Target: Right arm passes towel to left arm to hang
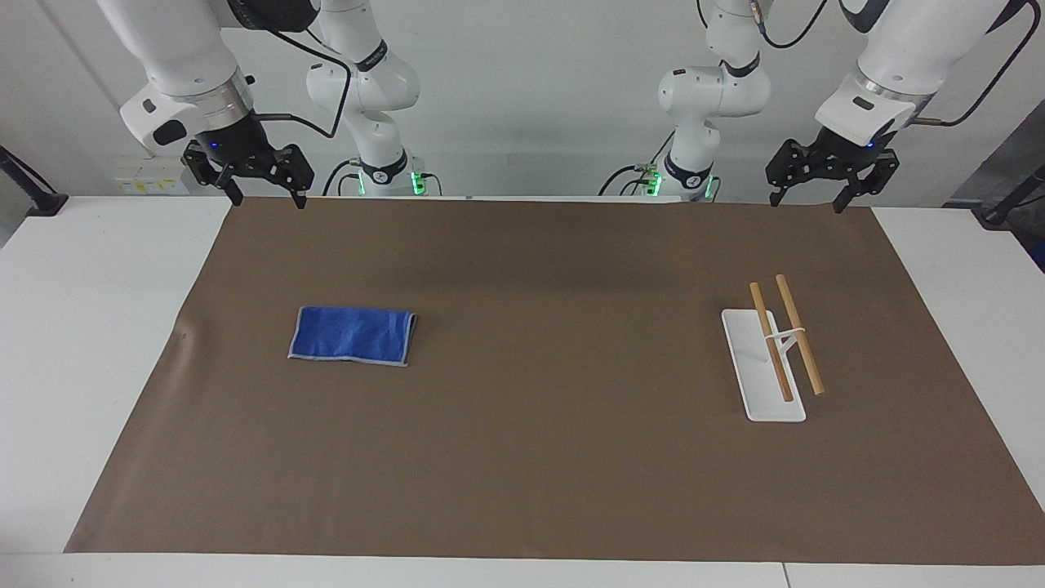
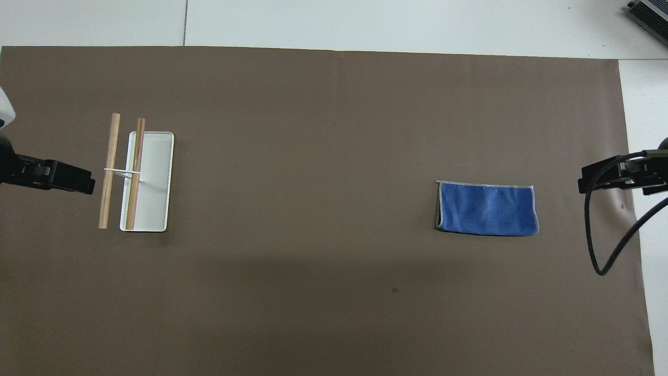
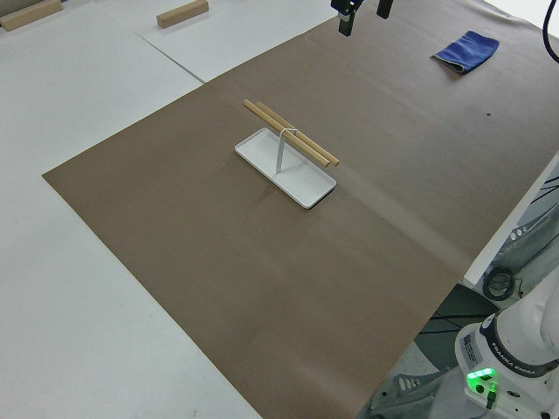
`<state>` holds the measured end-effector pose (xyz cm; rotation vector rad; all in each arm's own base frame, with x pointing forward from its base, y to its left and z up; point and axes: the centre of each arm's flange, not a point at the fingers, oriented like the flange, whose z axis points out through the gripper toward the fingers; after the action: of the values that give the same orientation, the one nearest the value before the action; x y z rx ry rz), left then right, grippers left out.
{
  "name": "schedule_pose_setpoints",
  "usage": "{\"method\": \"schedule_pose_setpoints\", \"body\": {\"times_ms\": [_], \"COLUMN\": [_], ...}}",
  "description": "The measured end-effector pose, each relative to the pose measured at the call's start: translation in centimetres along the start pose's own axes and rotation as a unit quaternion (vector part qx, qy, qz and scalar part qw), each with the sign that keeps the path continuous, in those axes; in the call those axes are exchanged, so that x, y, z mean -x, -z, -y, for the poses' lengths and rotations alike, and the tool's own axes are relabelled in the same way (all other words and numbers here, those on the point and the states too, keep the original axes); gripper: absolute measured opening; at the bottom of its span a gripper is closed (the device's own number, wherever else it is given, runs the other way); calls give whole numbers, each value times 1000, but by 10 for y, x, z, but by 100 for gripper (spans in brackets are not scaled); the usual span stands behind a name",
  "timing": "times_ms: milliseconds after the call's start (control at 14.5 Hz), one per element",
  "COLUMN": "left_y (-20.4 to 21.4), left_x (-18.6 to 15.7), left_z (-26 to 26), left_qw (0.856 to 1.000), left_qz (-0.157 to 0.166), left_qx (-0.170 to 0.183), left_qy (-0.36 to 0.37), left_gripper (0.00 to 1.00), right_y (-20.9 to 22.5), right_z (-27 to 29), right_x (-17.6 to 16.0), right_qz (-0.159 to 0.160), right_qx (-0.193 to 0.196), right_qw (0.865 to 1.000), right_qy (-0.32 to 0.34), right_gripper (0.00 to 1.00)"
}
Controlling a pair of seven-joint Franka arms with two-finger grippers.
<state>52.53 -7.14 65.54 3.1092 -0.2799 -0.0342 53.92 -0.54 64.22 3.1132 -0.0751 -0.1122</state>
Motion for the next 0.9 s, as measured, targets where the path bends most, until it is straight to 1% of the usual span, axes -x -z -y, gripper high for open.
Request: {"method": "schedule_pose_setpoints", "body": {"times_ms": [484, 553, 760, 898], "left_y": [0, 0, 0, 0], "left_x": [0, 0, 0, 0], "left_z": [0, 0, 0, 0], "left_qw": [1000, 1000, 1000, 1000], "left_qz": [0, 0, 0, 0], "left_qx": [0, 0, 0, 0], "left_qy": [0, 0, 0, 0], "left_gripper": [100, 100, 100, 100], "right_y": [-1, 0, 2, 0], "right_z": [1, 1, -1, -1], "right_x": [0, -1, -7, -8], "right_qz": [1, -3, -29, -29], "right_qx": [0, 0, -2, -2], "right_qw": [1000, 1000, 999, 999], "right_qy": [-15, -15, -17, -17], "right_gripper": [100, 100, 100, 100]}}
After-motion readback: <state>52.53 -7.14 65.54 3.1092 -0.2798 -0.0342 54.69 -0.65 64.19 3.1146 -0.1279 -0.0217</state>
